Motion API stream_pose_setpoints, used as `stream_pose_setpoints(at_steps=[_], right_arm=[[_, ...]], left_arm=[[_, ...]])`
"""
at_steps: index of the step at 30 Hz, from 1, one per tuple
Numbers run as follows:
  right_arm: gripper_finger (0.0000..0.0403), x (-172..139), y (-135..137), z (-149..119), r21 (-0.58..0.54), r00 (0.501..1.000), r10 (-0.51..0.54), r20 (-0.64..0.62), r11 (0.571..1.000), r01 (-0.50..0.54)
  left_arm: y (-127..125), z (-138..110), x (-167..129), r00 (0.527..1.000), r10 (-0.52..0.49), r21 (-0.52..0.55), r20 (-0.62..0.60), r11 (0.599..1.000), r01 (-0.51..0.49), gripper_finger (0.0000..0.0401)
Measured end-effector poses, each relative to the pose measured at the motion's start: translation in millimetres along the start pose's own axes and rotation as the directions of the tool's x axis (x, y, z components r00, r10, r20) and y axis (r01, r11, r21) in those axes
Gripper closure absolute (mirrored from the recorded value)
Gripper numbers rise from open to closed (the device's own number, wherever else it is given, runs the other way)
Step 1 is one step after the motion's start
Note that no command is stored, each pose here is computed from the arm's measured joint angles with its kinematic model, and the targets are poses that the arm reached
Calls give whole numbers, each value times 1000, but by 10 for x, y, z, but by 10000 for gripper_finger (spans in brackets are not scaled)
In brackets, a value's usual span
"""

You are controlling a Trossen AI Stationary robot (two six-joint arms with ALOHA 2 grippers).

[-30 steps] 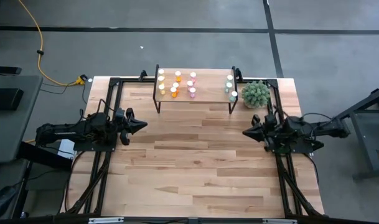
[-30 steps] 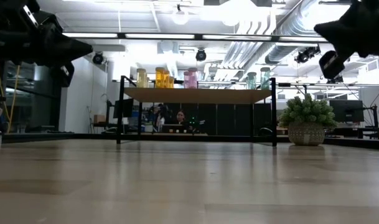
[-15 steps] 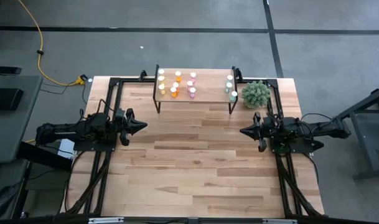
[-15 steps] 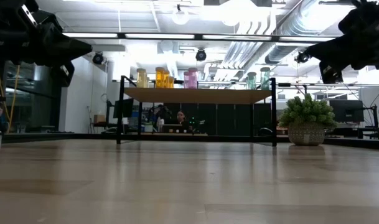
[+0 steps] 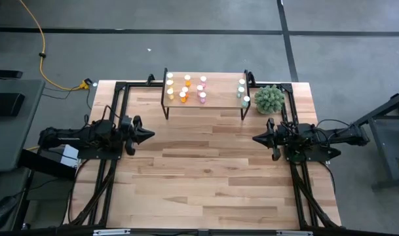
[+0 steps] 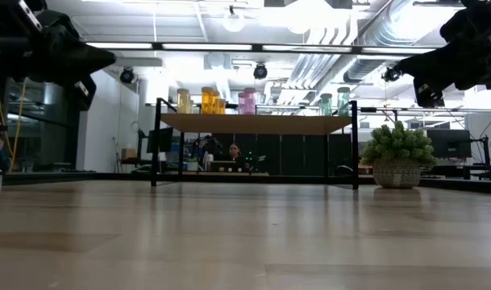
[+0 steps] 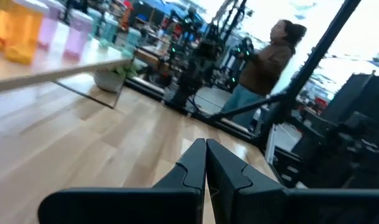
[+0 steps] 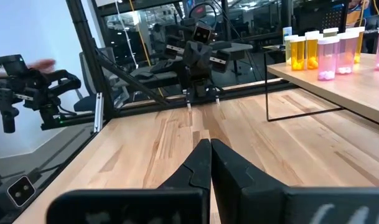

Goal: Pick and place medicine bottles onto shelf by color
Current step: Return to Home Position

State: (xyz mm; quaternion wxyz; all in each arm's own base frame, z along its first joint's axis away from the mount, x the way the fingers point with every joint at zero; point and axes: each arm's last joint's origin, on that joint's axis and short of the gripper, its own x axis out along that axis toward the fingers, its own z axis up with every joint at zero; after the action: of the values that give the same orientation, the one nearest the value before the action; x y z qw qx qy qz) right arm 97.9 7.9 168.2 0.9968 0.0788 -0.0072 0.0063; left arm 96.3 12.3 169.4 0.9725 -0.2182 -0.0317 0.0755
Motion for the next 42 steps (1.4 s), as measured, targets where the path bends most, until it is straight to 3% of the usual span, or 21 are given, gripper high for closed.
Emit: stream_pose_setpoints(at_steps=[42], right_arm=[[402, 0, 0, -1, 0, 1000, -1, -1, 1000, 1]], left_arm=[[-16, -9, -1, 1000, -24, -1, -13, 1000, 24, 400]])
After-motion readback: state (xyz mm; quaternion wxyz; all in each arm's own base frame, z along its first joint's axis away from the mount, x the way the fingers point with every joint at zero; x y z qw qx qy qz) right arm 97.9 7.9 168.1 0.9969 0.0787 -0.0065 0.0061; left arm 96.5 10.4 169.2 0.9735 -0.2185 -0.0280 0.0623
